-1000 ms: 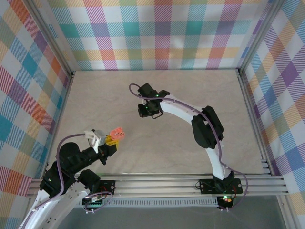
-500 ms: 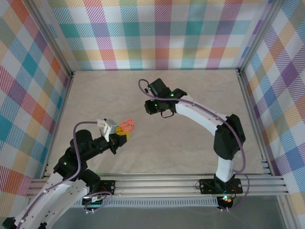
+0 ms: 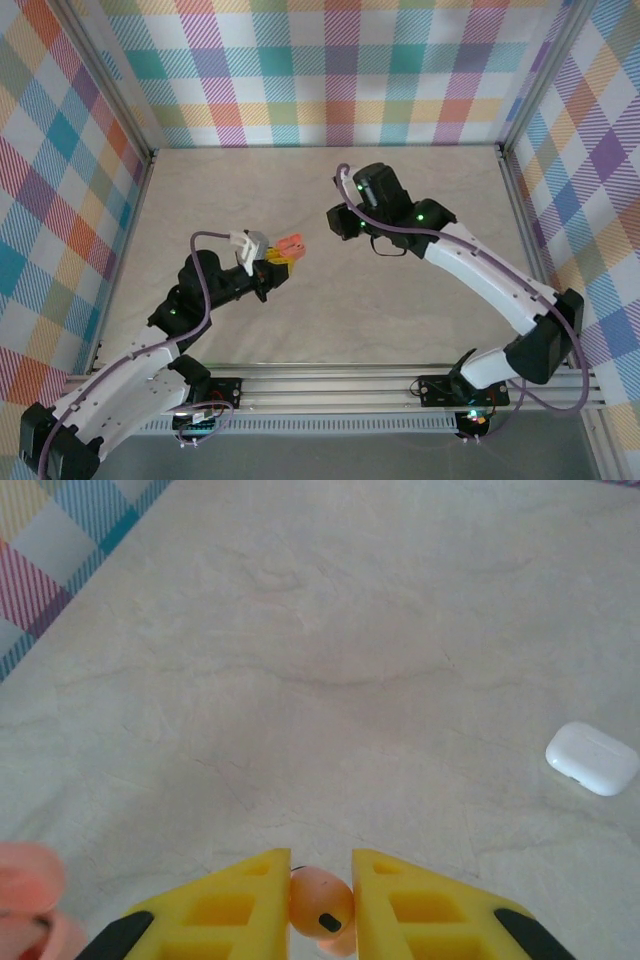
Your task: Insert wireless bluetooth earbuds into charging case
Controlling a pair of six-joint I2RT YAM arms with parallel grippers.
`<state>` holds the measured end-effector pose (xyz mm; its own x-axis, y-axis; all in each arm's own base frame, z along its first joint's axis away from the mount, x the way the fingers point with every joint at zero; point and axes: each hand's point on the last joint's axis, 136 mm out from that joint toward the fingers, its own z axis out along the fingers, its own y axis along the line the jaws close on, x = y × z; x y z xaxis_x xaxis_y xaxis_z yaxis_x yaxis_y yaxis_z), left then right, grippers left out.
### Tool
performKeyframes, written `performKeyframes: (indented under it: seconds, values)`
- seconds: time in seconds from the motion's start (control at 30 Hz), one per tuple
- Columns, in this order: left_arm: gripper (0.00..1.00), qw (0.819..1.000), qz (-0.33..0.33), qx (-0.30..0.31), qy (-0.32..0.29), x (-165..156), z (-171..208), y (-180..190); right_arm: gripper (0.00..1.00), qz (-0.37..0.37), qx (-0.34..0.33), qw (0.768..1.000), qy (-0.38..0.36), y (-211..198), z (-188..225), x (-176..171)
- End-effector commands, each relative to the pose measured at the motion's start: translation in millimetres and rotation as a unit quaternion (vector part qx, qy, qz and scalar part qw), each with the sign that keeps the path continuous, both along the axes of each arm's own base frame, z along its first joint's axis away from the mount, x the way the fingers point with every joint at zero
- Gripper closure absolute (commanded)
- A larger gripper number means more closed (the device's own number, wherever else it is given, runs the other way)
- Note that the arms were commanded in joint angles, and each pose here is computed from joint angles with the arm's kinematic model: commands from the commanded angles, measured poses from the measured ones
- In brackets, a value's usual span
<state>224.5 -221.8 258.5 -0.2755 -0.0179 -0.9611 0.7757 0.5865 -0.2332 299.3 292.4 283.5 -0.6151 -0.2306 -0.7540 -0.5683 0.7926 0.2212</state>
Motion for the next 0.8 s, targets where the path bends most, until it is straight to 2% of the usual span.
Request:
performKeyframes:
  seconds: [0.0, 0.37, 0.77]
  values:
    - [0.91, 0.998, -0.019, -0.021, -0.053, -1, 24, -9, 0.79, 0.022, 0.019, 0.999, -0.035, -2, 22, -7]
    - [0.91, 0.998, -0.045, -0.016, -0.048, 6, 18, -31, 0.81, 0.115, 0.087, 0.986, -0.079, 19, 62, -40]
    - [0.91, 0.995, -0.074, -0.031, -0.053, 7, 38, -49, 0.81, 0.171, 0.095, 0.974, -0.116, 44, 56, -54]
